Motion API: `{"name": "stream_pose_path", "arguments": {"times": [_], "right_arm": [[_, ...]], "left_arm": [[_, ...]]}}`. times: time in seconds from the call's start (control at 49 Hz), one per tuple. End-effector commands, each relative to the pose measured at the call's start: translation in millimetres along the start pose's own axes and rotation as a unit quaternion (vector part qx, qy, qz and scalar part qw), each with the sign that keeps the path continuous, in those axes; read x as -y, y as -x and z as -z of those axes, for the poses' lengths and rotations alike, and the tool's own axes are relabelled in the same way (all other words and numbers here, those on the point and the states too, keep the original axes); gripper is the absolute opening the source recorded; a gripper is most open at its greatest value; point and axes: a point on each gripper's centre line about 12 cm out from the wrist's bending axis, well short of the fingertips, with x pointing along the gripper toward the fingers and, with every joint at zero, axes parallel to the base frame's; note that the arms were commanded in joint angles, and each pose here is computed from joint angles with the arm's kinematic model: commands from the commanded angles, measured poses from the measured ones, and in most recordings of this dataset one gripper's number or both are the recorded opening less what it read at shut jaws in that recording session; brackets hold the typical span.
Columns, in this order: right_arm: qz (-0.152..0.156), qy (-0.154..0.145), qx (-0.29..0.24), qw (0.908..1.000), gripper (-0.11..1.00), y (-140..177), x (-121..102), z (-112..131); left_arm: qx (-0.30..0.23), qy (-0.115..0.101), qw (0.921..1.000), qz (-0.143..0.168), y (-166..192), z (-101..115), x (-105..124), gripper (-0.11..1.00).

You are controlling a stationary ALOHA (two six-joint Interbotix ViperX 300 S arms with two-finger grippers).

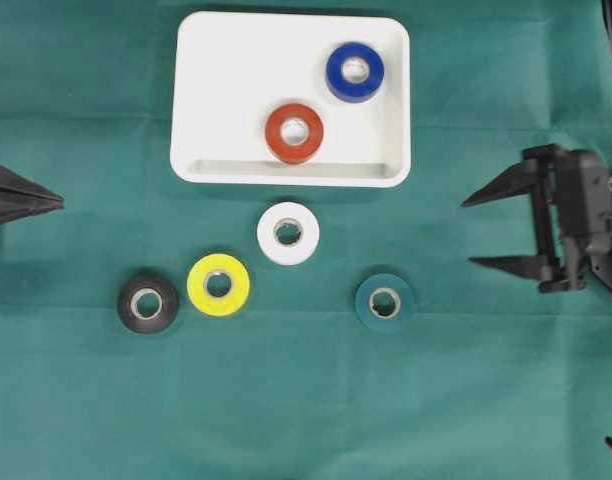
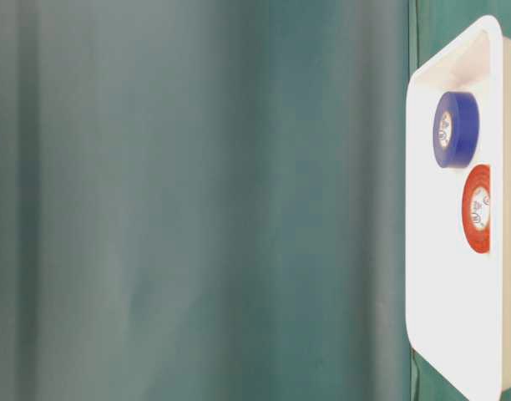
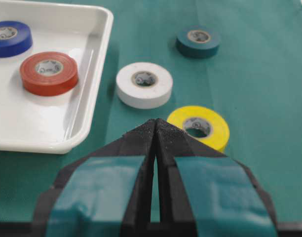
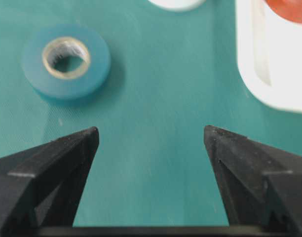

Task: Put the tape into the white case with the right arm.
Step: 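Move the right gripper over the yellow tape roll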

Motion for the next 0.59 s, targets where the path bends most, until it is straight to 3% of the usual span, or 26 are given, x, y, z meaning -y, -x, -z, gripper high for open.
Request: {"name": "stream_pose_path", "arguments": {"times": [0.0,0.571], "right_arm": [[-0.013,0.012,0.004,0.9998,0.52,-15,-5,-21],[-0.035,0.040,-0.019,0.9984,0.53,-137,-26,-96]], "left_arm": [[0.005,0.001,1.0000,-0.001,-1,-4,0,0.00],[0.004,0.001,1.0000,-0.001,-1,-4,0,0.00]]}}
